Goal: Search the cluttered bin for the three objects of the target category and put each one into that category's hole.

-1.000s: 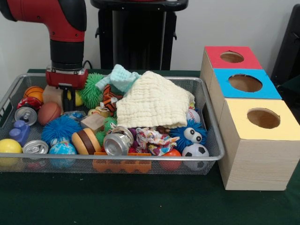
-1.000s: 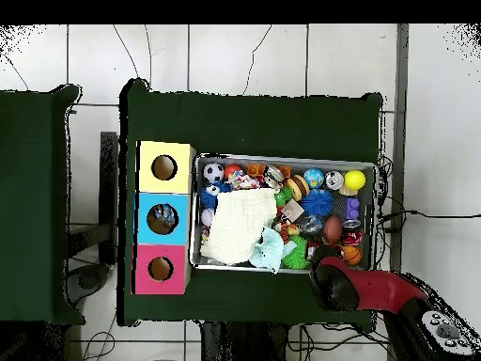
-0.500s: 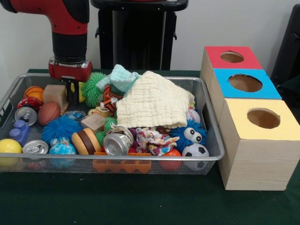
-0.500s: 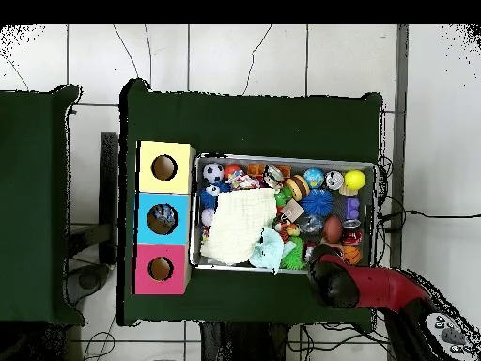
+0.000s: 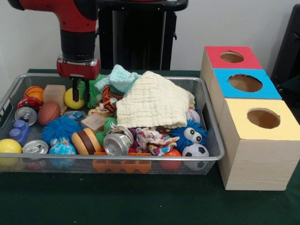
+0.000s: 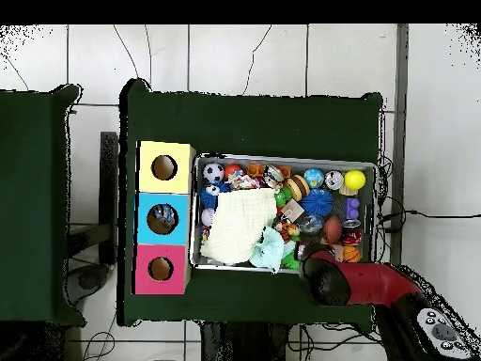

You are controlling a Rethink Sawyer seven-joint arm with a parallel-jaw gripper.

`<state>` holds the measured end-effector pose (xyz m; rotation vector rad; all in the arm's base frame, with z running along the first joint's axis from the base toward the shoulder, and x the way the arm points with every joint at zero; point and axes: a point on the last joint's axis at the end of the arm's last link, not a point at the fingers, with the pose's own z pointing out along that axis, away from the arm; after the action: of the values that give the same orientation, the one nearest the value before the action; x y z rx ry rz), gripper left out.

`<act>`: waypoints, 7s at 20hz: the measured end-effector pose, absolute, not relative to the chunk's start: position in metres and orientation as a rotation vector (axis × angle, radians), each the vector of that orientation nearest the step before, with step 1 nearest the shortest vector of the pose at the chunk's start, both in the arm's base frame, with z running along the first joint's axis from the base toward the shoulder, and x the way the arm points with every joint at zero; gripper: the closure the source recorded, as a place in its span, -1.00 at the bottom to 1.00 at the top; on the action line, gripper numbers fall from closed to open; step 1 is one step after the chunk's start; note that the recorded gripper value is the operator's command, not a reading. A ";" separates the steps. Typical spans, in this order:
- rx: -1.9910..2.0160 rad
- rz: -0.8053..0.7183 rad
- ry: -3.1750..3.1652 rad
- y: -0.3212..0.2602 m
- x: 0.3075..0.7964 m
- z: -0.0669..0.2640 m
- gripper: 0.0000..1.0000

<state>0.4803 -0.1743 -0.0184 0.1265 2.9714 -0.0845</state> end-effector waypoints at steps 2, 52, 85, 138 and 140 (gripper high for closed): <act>0.113 -0.080 2.975 -0.169 0.480 -0.019 -1.00; 0.023 -0.130 2.751 -0.169 0.502 -0.048 -1.00; 0.392 0.143 2.851 -0.229 0.518 -0.041 -1.00; 0.207 0.013 2.949 -0.142 0.554 0.028 1.00; 0.213 0.014 2.950 -0.140 0.554 0.030 1.00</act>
<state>0.5542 -0.1399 0.0298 0.2135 2.9501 0.0138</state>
